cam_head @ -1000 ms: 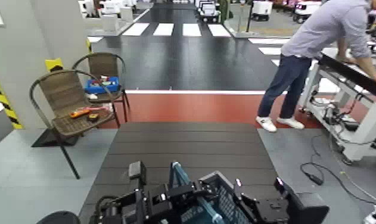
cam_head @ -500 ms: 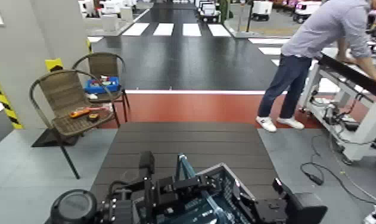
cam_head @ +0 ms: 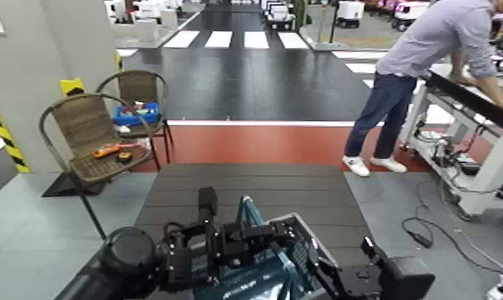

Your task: Place the crate on the table.

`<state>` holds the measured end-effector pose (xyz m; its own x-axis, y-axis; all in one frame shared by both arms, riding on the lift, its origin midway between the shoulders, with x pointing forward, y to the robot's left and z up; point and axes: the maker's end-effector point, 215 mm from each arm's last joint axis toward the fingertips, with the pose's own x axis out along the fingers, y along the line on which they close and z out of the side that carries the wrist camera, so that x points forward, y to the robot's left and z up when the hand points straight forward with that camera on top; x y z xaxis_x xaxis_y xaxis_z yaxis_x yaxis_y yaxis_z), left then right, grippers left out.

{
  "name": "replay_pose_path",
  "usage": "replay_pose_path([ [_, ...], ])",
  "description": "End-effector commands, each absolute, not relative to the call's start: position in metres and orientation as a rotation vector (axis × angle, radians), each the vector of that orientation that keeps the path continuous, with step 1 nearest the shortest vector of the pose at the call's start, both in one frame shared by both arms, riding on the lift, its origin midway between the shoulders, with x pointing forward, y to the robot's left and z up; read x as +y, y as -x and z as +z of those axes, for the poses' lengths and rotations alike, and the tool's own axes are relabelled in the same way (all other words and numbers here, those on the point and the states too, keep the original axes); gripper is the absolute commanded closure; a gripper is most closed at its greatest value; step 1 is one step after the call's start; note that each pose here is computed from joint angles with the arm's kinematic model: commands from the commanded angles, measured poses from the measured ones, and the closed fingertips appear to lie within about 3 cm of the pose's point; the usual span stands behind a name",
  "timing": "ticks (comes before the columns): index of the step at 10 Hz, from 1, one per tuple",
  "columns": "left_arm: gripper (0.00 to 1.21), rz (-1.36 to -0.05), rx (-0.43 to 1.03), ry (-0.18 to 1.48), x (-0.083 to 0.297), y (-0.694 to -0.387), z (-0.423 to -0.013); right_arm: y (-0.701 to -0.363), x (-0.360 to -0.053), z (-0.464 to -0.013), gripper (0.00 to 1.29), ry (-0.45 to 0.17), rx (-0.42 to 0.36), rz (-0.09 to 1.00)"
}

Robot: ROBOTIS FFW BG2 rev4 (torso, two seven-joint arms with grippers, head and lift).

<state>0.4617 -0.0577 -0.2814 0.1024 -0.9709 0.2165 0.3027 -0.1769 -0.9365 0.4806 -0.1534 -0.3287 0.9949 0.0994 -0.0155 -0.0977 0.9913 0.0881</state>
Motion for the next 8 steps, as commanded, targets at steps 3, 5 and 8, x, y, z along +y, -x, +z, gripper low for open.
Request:
replay_pose_path([
  [3, 1.18, -1.370, 0.765, 1.127, -0.063, -0.495, -0.288, -0.483, -0.150, -0.326, 0.14, -0.099, 0.014, 0.107],
  [5, 1.18, -1.374, 0.768, 1.100, -0.069, -0.503, -0.289, -0.483, -0.149, -0.324, 0.14, -0.104, 0.008, 0.109],
  [8, 1.18, -1.373, 0.787, 1.079, -0.073, -0.509, -0.297, -0.484, -0.147, -0.324, 0.14, -0.109, 0.005, 0.113],
])
